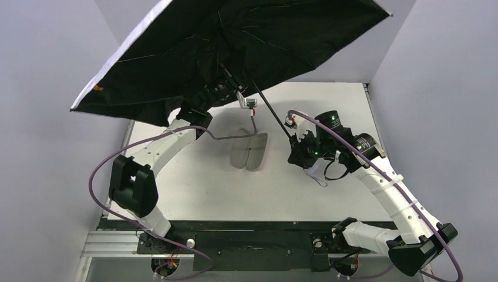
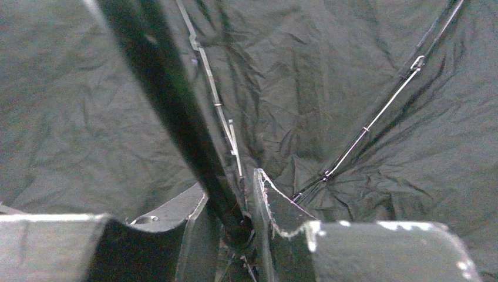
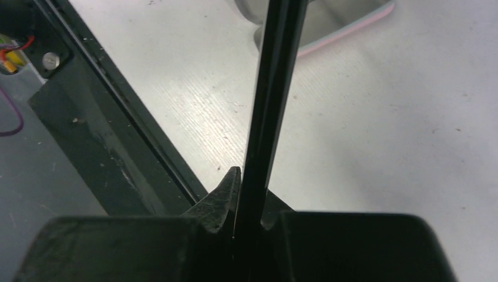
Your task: Open the umbrella
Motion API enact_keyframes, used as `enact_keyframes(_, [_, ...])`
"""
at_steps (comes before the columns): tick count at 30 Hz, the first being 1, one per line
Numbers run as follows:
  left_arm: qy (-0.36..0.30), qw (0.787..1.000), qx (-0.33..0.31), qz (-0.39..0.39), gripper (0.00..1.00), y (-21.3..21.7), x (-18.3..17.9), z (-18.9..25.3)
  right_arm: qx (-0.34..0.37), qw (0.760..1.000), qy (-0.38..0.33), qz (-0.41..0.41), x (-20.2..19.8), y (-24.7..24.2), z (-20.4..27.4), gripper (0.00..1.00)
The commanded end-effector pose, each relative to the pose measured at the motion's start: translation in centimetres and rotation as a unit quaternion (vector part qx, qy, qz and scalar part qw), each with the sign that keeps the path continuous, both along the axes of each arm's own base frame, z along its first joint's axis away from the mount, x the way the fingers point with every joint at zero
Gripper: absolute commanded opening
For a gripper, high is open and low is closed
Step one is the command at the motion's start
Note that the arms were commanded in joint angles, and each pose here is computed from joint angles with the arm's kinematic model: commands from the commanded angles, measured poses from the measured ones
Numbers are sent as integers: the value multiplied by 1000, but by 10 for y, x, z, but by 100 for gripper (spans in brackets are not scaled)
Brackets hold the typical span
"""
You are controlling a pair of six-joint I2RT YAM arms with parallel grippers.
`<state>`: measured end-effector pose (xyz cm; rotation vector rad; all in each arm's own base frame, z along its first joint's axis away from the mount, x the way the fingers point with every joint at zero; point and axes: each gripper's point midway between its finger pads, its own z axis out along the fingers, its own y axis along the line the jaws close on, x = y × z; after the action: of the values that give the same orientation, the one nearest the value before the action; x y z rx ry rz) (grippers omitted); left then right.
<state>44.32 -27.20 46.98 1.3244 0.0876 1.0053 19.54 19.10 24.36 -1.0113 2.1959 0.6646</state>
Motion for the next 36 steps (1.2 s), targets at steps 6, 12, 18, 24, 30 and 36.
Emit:
enact_keyframes(6, [-69, 975, -91, 192, 16, 111, 46, 64, -68, 993, -21, 96, -36, -22, -13, 0])
enact_keyframes(12, [-70, 963, -95, 243, 8, 158, 60, 66, -90, 992, -13, 88, -41, -34, -24, 0])
enact_keyframes(18, [-69, 951, -96, 285, 9, 198, 72, 67, -101, 991, 1, 85, -48, -42, -34, 0])
enact_keyframes(24, [-69, 942, -92, 316, 12, 226, 80, 69, -118, 989, 15, 93, -55, -51, -43, 0])
enact_keyframes(30, [-74, 932, -91, 343, 18, 250, 87, 79, -127, 987, 20, 100, -58, -56, -45, 0])
enact_keyframes(36, [-76, 922, -91, 368, 17, 273, 91, 83, -142, 984, 25, 108, -59, -62, -48, 0])
